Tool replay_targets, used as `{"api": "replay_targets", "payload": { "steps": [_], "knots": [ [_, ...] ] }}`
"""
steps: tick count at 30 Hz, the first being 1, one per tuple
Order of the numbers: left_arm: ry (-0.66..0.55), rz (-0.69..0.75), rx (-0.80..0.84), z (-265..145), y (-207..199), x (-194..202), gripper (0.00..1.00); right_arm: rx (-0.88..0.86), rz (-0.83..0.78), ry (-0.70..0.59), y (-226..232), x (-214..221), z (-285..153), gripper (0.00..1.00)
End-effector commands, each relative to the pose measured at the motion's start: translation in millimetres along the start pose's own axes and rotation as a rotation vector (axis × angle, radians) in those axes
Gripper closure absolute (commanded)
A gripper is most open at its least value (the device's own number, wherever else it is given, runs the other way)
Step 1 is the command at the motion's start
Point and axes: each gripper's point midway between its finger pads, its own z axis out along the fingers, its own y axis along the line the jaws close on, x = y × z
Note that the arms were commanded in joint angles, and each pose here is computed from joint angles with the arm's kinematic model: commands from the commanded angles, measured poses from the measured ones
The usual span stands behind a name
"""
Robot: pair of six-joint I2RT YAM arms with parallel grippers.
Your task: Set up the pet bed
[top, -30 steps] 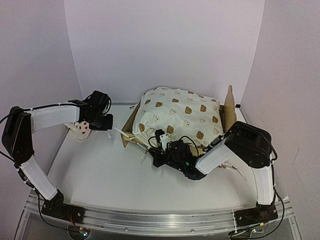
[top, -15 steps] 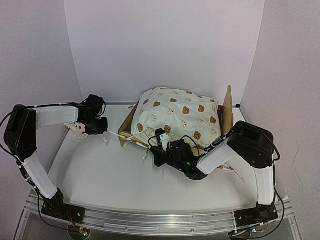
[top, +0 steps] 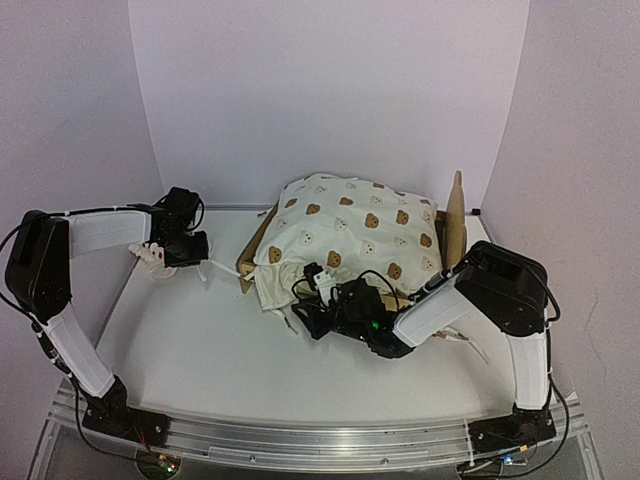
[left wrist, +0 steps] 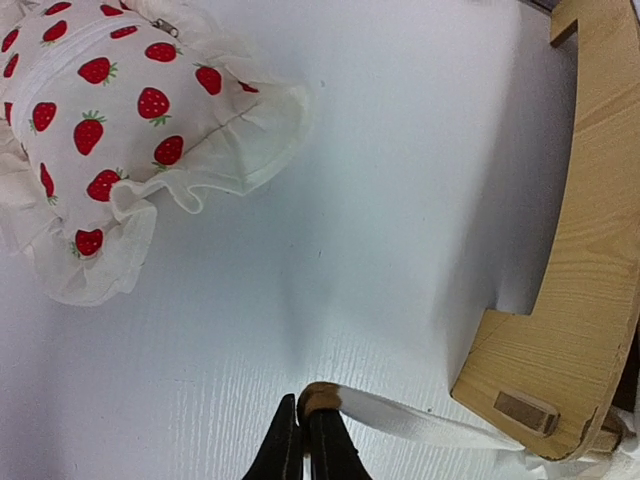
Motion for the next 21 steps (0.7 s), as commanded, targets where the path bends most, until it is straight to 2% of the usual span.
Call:
{"api": "replay_targets", "payload": {
  "steps": [1, 3, 7, 8, 12, 14, 16, 21],
  "knots": [
    [-0.089, -0.036, 0.006, -25, 5, -24, 0.89, -0.228, 0.027, -0.027, 47, -46, -4, 0.69],
    [-0.09, -0.035, 0.014, -28, 4, -25, 0.82, -0.304, 0.035, -0.003, 62, -49, -6, 0.65],
    [-0.105, -0.034, 0.043, -42, 2, -27, 0.58, -0.413, 0.047, 0.053, 85, -55, -13, 0.58],
    [-0.111, -0.034, 0.047, -46, 2, -28, 0.54, -0.425, 0.047, 0.069, 90, -57, -14, 0.57],
    [-0.165, -0.04, 0.062, -71, 2, -39, 0.26, -0.457, 0.009, 0.147, 115, -69, -21, 0.51],
    [-0.195, -0.045, 0.066, -86, 3, -46, 0.15, -0.415, -0.028, 0.21, 124, -84, -26, 0.49],
    [-0.219, -0.042, 0.087, -101, 2, -50, 0.07, -0.325, -0.066, 0.277, 123, -90, -31, 0.49],
    [-0.256, -0.009, 0.165, -131, -16, -47, 0.02, -0.125, -0.093, 0.307, 103, -132, -63, 0.41]
  ]
}}
